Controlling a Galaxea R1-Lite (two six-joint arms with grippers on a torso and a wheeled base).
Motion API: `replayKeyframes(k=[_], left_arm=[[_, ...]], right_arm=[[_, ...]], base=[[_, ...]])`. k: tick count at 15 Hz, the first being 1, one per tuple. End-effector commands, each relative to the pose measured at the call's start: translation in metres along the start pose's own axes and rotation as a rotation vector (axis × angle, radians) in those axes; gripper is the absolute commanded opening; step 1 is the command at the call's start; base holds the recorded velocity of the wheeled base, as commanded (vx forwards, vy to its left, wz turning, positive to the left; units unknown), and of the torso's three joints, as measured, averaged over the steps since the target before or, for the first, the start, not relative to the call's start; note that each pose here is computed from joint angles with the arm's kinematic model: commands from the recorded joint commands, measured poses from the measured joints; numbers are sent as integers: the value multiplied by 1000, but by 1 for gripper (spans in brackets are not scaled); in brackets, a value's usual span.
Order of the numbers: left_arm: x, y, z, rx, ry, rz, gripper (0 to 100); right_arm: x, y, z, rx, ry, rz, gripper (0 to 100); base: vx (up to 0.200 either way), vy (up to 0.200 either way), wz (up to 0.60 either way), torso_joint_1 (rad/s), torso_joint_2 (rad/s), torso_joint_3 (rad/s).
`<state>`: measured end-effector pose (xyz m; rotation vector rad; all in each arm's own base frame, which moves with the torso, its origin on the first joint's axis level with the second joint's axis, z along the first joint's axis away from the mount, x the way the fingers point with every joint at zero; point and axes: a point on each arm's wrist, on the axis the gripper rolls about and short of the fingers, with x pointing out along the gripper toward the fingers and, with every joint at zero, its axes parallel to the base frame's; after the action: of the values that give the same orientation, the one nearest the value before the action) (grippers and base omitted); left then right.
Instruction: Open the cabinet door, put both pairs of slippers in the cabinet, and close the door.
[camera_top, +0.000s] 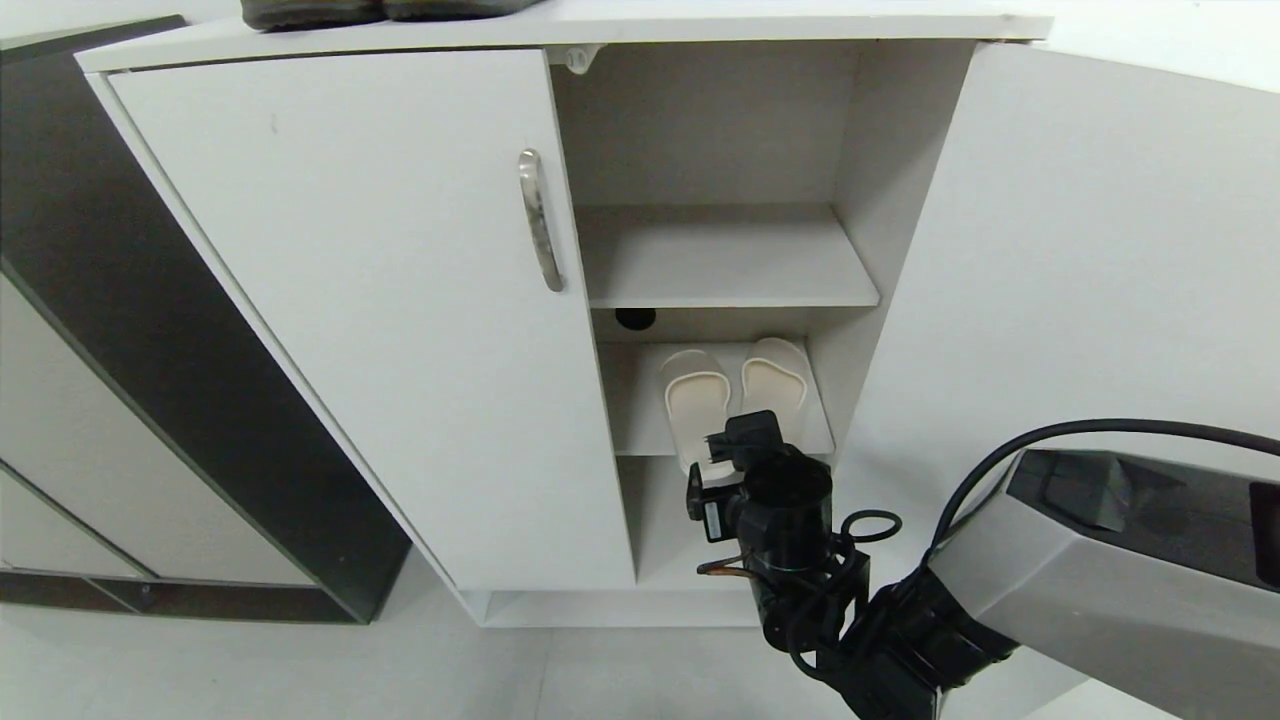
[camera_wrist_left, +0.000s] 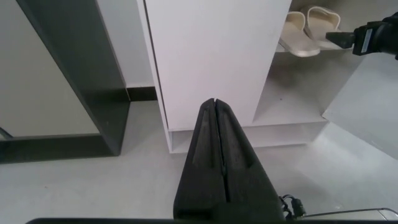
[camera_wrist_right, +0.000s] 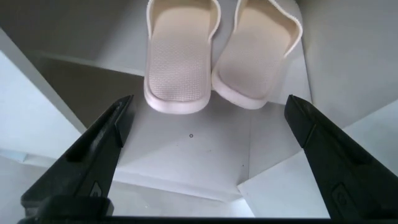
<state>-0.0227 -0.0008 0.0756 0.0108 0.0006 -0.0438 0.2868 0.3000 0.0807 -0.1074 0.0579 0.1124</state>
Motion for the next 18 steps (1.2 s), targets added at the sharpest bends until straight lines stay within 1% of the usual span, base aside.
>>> replayKeyframes(k=[1, 10, 12, 13, 15, 18], left_arm=[[0, 0, 0, 0, -1, -1, 0], [0, 0, 0, -2, -1, 1, 0], [0, 0, 0, 0, -1, 2, 0], [0, 0, 0, -2, -1, 2, 0], [0, 0, 0, -2, -1, 2, 0], [0, 0, 0, -2, -1, 1, 0]], right_arm=[[0, 1, 0, 0, 0, 1, 100], [1, 0, -3, -5, 6, -2, 100], [0, 1, -3, -6, 7, 0, 100], [-1, 0, -3, -3, 6, 12, 100], [-14, -8, -7, -23, 22, 129, 100], [-17, -10, -9, -36, 32, 135, 100]], base=[[0, 0, 0, 2, 7, 163], [0, 0, 0, 3, 3, 203], [0, 0, 0, 4, 1, 55], [0, 0, 0, 0, 0, 0], [0, 0, 0, 0, 0, 0], [0, 0, 0, 0, 0, 0]])
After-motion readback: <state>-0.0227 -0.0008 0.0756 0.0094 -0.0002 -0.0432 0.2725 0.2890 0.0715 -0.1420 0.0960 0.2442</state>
